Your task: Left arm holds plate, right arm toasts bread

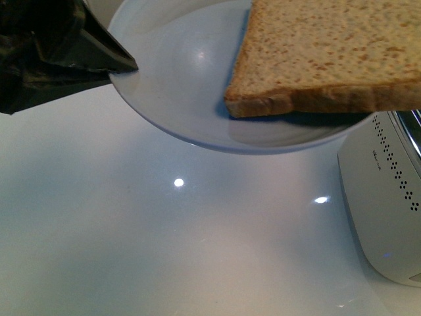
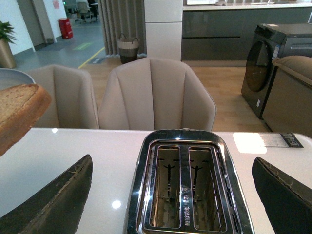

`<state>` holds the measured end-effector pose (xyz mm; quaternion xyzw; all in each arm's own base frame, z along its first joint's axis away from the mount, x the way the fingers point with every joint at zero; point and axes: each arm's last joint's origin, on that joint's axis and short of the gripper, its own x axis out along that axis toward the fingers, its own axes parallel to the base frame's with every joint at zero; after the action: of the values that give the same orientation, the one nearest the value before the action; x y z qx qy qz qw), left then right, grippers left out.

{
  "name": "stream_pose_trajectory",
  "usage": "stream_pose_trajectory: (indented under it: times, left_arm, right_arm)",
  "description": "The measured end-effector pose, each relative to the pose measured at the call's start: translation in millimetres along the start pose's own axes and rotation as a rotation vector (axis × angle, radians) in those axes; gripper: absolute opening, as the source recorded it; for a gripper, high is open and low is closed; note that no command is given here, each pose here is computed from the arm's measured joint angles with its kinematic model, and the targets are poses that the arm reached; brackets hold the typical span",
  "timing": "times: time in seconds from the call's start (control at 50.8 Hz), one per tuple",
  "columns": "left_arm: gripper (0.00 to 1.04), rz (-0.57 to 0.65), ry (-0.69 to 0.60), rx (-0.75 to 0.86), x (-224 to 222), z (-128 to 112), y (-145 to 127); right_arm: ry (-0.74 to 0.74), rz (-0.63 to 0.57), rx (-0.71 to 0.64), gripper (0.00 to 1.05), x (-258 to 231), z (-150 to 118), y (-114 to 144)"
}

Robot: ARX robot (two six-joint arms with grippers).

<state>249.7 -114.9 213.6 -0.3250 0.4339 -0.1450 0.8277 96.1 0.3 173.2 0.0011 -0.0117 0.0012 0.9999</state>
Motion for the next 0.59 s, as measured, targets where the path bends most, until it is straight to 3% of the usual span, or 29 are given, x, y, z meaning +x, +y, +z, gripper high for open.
stream_pose_trajectory:
  times: [0.236, 0.591]
  left_arm:
    - [0.03, -0.028, 0.036, -0.033, 4.5, -15.4, -15.2]
    - [0.03, -0.039, 0.039, -0.063, 5.2, -17.7, -18.3]
  right_arm:
    - [0.0, 0.0, 0.0, 0.96, 0.0, 0.0, 0.0]
    - [0.0, 0.0, 0.0, 0.96, 0.0, 0.0, 0.0]
